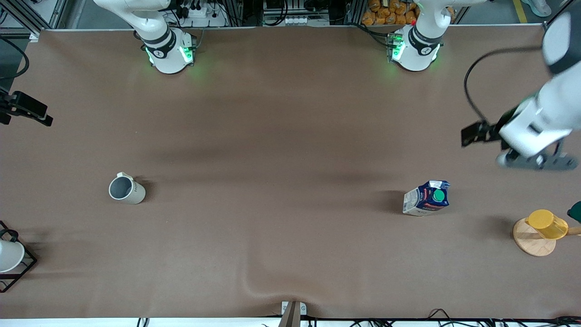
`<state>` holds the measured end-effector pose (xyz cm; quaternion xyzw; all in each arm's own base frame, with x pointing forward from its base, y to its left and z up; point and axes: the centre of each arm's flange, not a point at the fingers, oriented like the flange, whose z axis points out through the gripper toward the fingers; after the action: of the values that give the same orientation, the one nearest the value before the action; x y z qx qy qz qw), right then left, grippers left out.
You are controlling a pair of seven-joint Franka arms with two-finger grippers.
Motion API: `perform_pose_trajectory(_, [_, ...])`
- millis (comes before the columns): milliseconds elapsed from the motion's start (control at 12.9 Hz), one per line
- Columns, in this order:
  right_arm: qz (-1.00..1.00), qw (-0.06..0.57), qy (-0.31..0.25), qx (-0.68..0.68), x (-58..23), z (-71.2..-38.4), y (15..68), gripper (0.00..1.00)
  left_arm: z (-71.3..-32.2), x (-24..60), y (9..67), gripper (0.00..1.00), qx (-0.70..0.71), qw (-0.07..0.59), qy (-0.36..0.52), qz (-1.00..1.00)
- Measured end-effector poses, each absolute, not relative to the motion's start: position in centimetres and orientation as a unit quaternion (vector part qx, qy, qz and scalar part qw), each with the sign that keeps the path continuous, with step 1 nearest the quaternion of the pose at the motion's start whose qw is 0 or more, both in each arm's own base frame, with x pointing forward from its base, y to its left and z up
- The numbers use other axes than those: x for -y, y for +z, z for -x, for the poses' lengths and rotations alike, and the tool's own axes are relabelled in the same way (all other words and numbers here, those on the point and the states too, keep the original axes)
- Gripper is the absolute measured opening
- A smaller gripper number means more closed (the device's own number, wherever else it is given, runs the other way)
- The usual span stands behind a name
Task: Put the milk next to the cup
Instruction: 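Reach the left gripper down toward the blue milk carton, then grasp the milk carton with the left gripper while the right gripper reaches out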
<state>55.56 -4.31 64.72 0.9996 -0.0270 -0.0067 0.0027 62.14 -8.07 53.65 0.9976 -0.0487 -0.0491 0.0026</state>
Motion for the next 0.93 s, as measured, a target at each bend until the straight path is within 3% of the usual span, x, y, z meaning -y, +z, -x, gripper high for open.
perform_pose_trajectory(310, [-1.0,0.003,-0.01,0.027,4.3,-55.6,64.5,1.0,-65.9,9.2,46.2,1.0,0.054,0.012,-0.044,-0.998])
perform_pose_trajectory(929, [-0.999,0.002,-0.024,0.03,4.7,-55.6,63.5,1.0,-67.6,10.3,38.3,1.0,0.073,-0.013,-0.074,-0.995])
